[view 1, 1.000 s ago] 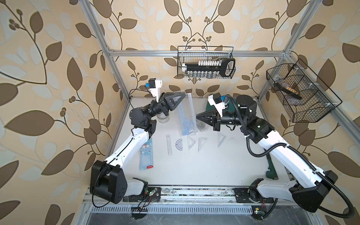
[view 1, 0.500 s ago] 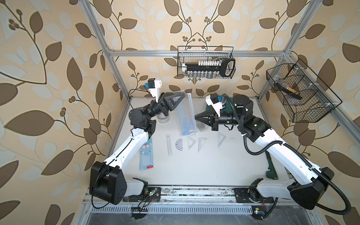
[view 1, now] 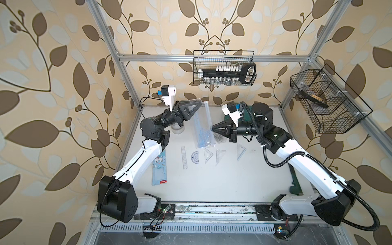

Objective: Open the ruler set and take out the ruler
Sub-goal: Take out the ruler from the ruler set bag.

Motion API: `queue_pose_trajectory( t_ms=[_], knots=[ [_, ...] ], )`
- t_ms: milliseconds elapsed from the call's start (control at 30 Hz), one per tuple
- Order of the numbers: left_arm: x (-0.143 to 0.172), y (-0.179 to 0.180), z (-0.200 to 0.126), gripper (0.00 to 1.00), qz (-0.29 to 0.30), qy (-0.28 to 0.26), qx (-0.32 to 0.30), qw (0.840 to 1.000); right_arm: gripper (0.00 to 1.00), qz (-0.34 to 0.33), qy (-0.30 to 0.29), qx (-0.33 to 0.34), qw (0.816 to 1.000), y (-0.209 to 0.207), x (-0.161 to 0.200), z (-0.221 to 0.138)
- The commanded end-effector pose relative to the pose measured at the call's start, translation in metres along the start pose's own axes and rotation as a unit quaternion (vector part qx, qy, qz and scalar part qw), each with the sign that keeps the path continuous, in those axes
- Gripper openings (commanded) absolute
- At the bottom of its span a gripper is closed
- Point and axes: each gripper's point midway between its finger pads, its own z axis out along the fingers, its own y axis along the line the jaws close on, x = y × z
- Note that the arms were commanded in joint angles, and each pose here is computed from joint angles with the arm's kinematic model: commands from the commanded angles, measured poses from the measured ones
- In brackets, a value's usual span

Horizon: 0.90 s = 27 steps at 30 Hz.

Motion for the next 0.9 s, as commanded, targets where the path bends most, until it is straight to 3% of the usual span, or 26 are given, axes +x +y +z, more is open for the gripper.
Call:
queue_pose_trajectory(
  t_ms=[0, 433, 867],
  knots=[
    [-0.0207, -0.0286, 0.0017, 0.0, 0.048, -0.014, 0.028, 0.998, 0.09, -0.009, -0.007, -0.019, 1.0, 0.0088, -0.0117, 0.0008],
    [-0.0217, -0.0296, 0.0027, 0.0, 0.049, -0.013, 0.03, 0.998, 0.12, 0.006, 0.004, -0.037, 0.999, 0.0085, -0.0047, 0.0072],
    [-0.018, -0.0237, 0.0012, 0.0, 0.043, -0.013, 0.024, 0.999, 0.0, -0.012, -0.009, -0.021, 1.0, 0.0127, -0.0126, -0.0016]
  ],
)
